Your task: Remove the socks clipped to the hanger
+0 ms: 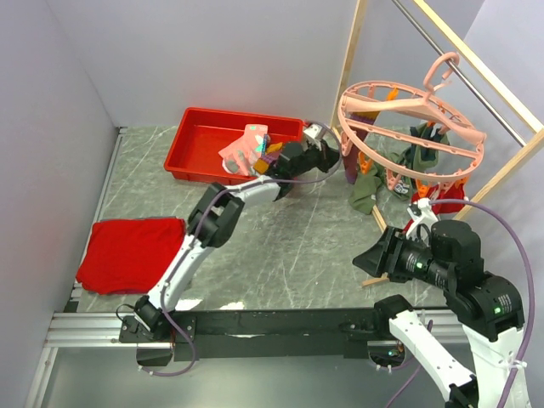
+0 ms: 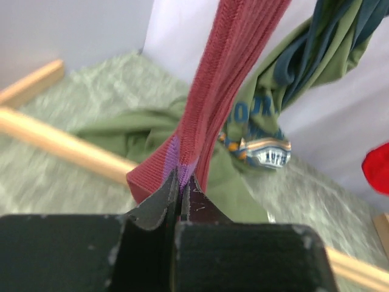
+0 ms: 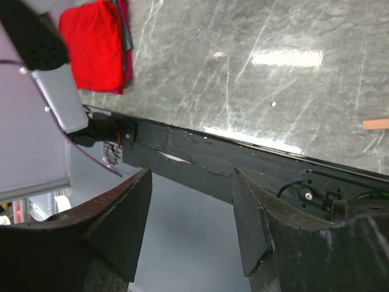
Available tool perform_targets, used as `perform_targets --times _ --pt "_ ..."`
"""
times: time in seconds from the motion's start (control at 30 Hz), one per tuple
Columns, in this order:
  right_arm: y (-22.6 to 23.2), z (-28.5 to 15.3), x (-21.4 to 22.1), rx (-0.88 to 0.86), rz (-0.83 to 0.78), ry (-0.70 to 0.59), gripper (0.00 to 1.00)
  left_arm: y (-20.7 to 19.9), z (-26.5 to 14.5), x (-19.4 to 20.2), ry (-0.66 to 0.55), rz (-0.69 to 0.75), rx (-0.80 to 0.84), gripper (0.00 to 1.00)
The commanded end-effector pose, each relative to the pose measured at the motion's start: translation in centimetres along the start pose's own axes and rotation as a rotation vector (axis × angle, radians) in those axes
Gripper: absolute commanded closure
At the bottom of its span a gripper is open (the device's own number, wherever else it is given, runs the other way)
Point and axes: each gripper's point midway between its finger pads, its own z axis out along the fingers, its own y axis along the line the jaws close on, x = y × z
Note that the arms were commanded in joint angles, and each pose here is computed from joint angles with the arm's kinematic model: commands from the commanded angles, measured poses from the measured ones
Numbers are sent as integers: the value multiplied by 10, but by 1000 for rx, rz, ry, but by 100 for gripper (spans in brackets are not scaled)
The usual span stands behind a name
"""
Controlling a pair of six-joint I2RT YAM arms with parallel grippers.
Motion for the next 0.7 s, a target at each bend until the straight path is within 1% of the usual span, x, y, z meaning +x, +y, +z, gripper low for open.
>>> perform_targets --times 0.0,0.03,0.07,0.1,0.13,0.2,0.23,0.27,0.3,0.33,0.37,0.4,0.43,0.47,0.5,0.53,0.57,0.6,0.63,0.67 --pt "12 -4 -14 -57 -7 -76 38 -43 -23 -92 -59 51 34 99" --pt "13 -3 -15 -61 -11 -81 38 -57 -31 -117 -73 56 47 99" --pt "15 -2 -18 -71 -18 -96 38 -59 -41 -108 -33 35 42 99" --pt "15 -1 -19 -76 -21 -96 38 -66 -49 -108 -5 17 52 99" --pt "17 0 -20 -87 -31 -102 38 -85 -58 -131 -13 22 87 99" --pt "21 1 -26 -116 -45 -138 38 -96 -73 -129 37 -23 95 99" --pt "21 2 -25 -127 -58 -142 38 -111 -83 -144 45 -30 121 99" --pt "23 3 -28 -141 -69 -161 38 -116 -91 -139 74 -52 127 99" --pt "21 6 -28 -140 -76 -164 38 -124 -97 -142 88 -79 139 99" --pt "17 12 -25 -134 -78 -152 38 -137 -108 -154 97 -90 151 99" --pt "17 14 -26 -138 -94 -159 38 -144 -116 -150 123 -105 157 99" --pt "15 17 -26 -136 -96 -159 38 -149 -123 -151 136 -108 155 99" --pt "14 20 -25 -140 -102 -155 38 -168 -134 -168 118 -94 170 99" --pt "15 22 -25 -148 -105 -160 38 -169 -143 -159 152 -105 146 99" --pt "19 23 -29 -169 -114 -175 38 -175 -150 -161 157 -94 146 99" --pt "20 24 -30 -178 -116 -179 38 -193 -162 -176 138 -81 163 99" --pt "24 24 -34 -195 -124 -192 38 -194 -171 -167 172 -94 144 99" --pt "26 23 -34 -208 -128 -192 38 -200 -177 -170 174 -101 141 99" --pt "29 23 -36 -217 -133 -195 38 -215 -188 -182 158 -99 163 99" --pt "33 21 -39 -232 -139 -209 38 -220 -195 -177 176 -111 165 99"
